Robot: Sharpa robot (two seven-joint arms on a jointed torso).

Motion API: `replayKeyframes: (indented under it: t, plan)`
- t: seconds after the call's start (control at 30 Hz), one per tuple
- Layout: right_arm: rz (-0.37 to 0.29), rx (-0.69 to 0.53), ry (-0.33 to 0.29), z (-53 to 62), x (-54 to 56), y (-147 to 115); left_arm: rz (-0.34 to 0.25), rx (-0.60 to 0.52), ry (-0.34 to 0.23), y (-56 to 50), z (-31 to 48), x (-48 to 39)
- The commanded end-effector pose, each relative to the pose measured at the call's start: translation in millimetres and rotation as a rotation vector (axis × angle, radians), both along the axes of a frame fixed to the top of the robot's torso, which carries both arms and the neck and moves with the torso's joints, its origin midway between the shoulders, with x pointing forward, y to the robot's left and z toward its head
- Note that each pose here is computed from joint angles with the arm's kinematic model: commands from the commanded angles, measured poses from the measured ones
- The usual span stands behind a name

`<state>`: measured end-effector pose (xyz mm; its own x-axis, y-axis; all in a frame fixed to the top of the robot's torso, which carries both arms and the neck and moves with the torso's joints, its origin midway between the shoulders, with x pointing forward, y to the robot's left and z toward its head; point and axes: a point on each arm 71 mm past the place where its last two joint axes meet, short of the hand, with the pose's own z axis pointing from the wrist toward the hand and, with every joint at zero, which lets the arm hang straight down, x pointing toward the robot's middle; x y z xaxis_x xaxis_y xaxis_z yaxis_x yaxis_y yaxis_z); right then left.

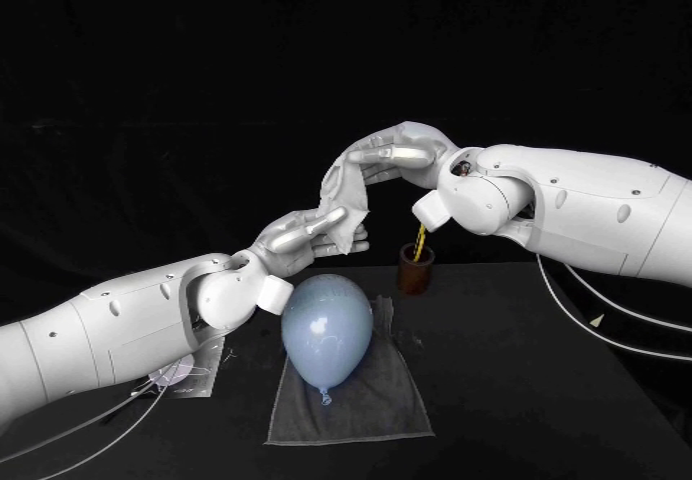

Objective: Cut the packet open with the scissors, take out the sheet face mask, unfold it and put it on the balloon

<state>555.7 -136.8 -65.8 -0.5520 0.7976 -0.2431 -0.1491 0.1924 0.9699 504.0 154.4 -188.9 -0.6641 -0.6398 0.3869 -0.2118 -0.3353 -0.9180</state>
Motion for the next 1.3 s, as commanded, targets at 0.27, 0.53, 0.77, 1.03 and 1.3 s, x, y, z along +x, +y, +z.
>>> replayKeyframes:
  t: [0.27, 0.53, 0.77, 1.03, 1.3]
  plan:
    - [0.057, -0.134, 0.045, -19.7, -2.4, 0.6, 0.087, 0.039, -0.032, 5.0, 0.0, 4.4]
    - [-0.028, -0.232, -0.003, -34.1, 5.0, -29.2, 0.097, 0.049, -0.029, 10.0, -0.2, 4.1]
    - [-0.125, -0.246, -0.193, -34.8, 5.3, -60.3, 0.098, 0.058, -0.018, 11.5, -0.5, 2.3]
    - [-0.12, -0.237, -0.442, -23.3, -32.4, -68.9, 0.099, 0.078, 0.004, 13.5, -1.3, -1.4]
    - [-0.027, -0.39, -0.664, -19.4, -74.7, -55.1, 0.082, 0.09, 0.022, 11.2, -1.3, -6.8]
